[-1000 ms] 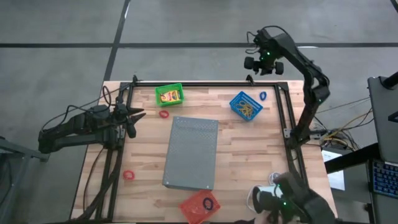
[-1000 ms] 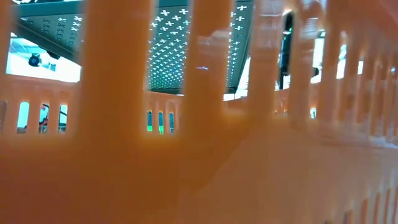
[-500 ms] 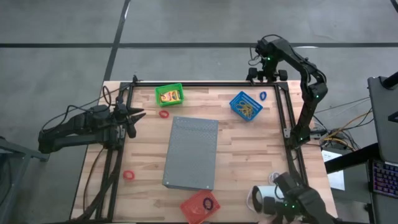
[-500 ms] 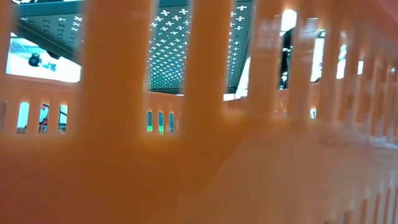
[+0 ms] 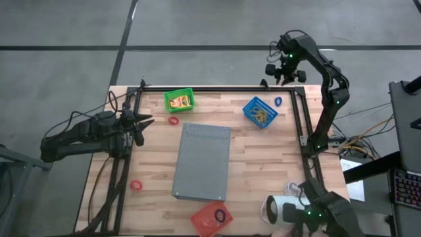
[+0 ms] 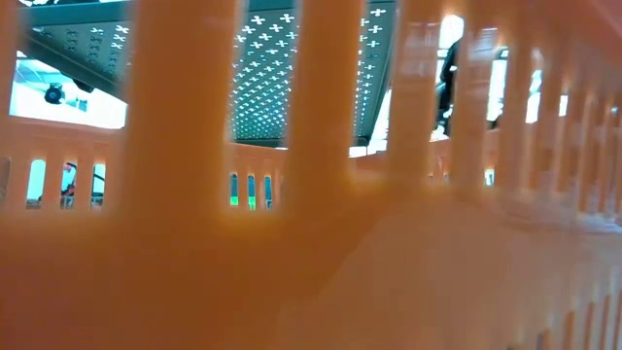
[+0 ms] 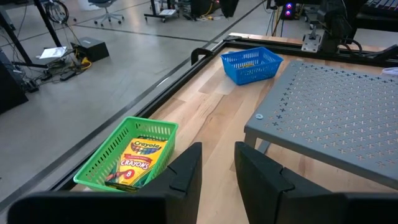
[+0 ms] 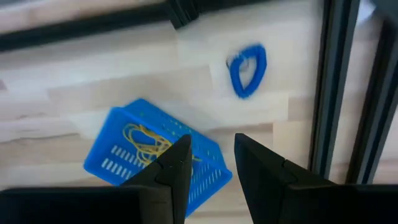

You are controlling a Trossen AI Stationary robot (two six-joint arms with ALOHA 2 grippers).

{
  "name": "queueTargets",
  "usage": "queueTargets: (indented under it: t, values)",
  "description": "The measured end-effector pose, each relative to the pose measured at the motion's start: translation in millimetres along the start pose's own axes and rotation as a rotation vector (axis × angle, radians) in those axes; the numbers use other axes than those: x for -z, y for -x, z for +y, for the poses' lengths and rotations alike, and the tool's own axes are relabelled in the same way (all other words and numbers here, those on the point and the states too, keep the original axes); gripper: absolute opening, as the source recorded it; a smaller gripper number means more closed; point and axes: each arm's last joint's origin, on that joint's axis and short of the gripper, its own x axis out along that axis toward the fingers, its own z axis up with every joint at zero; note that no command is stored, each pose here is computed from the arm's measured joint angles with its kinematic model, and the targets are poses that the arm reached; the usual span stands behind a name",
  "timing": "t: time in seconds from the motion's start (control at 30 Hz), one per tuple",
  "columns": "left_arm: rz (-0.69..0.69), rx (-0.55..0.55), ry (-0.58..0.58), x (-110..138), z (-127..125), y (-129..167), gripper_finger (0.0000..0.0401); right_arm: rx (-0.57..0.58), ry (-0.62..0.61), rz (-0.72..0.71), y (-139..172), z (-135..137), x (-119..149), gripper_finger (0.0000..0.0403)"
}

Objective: Pick & Place Office Desk Supplies
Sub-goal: Adjust the blue basket on the table

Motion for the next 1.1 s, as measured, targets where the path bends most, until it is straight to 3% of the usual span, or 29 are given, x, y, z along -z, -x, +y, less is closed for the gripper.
queueTargets:
  t: [0.2,0.7,1.1]
  values:
    - [0.001,0.000,0.000,0,0,0,0.0098,0.004,0.067,-0.038,9,5,6,0.0118]
    - [0.000,0.000,0.000,0,0,0,0.0098,-0.004,0.097,-0.052,10,7,6,0.0118]
    - [0.000,0.000,0.000,0,0,0,0.0098,-0.142,0.080,-0.296,18,4,-27,0.0118]
